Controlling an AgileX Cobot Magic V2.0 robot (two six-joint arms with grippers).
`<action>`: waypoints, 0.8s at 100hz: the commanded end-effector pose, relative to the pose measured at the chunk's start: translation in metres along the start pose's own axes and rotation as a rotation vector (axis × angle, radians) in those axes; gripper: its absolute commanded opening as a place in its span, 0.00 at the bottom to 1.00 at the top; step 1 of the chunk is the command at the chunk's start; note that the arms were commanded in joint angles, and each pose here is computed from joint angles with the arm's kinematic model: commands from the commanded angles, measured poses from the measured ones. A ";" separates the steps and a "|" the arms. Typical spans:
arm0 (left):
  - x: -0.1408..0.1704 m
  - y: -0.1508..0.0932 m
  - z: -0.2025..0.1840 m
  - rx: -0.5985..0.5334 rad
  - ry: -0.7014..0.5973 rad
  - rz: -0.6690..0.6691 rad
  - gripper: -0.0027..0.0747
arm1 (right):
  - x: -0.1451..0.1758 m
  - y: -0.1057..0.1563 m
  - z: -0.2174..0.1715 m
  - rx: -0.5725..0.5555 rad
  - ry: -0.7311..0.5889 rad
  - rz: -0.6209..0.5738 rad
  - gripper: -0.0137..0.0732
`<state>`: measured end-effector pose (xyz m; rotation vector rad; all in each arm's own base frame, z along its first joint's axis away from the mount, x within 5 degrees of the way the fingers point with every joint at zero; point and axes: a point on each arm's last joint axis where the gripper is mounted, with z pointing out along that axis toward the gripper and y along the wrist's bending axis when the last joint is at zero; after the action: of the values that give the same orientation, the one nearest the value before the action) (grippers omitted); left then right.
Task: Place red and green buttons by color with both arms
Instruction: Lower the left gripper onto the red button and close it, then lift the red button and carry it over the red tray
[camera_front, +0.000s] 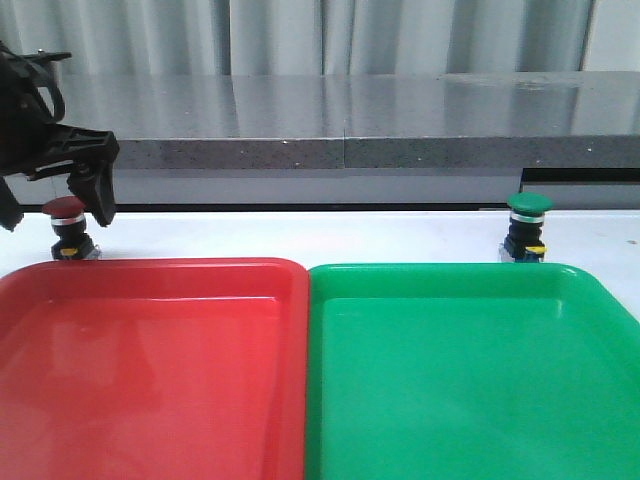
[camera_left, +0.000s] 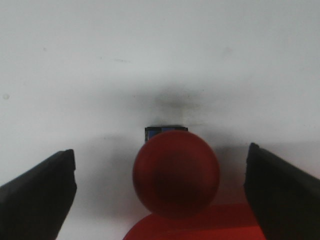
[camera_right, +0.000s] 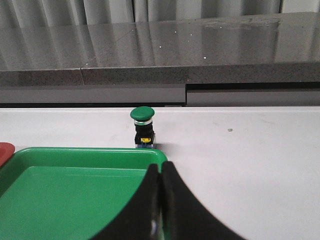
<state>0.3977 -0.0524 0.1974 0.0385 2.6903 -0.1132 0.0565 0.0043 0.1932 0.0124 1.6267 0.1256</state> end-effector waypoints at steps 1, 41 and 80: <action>-0.017 -0.004 -0.024 0.017 -0.120 -0.001 0.86 | -0.013 0.001 -0.003 -0.002 -0.110 -0.009 0.09; -0.019 -0.004 -0.025 0.019 -0.143 -0.001 0.30 | -0.013 0.001 -0.003 -0.002 -0.110 -0.009 0.09; -0.018 -0.008 -0.098 0.042 -0.224 -0.005 0.29 | -0.013 0.001 -0.003 -0.002 -0.110 -0.009 0.09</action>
<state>0.3829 -0.0507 0.2461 0.0398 2.5928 -0.1273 0.0565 0.0043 0.1932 0.0124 1.6267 0.1256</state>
